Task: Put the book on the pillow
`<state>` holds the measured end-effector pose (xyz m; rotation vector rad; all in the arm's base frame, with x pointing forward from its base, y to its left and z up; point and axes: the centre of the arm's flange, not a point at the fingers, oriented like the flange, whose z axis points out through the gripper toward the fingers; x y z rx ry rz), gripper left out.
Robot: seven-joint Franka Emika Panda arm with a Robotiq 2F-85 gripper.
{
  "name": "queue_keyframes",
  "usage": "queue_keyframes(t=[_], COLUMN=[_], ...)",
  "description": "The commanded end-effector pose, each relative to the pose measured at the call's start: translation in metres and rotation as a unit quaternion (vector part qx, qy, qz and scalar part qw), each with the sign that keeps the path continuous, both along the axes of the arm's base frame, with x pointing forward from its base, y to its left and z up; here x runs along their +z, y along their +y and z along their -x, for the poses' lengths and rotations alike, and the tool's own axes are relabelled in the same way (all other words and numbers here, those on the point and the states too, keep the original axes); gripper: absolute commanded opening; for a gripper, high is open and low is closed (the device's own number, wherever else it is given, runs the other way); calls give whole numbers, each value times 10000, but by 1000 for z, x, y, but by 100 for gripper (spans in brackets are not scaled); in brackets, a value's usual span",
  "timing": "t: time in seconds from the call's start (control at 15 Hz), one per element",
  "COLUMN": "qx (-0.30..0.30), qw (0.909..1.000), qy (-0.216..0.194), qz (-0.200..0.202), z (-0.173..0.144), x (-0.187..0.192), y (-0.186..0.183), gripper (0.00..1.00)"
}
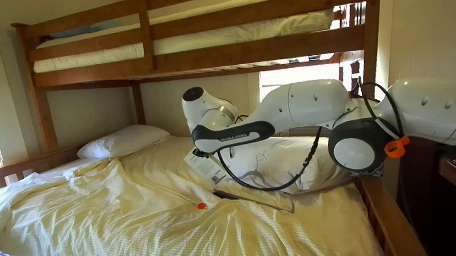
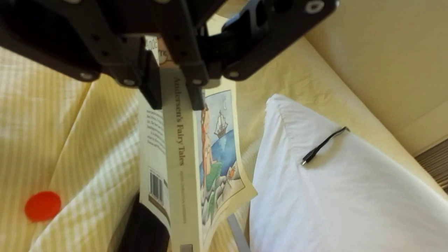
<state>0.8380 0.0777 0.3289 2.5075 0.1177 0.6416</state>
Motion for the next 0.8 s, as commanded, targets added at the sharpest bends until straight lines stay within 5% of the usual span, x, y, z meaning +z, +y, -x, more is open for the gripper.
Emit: queue_keyframes(t=[0.0,0.33,0.73], qx=[-108,-473,-1526], qw=[9977,9816,9471], qy=[-527,-793,-637], qz=[404,1669,2752], z=[40,35,39], x=[42,65,57], y=[3,-28,-123], gripper=[6,6,6])
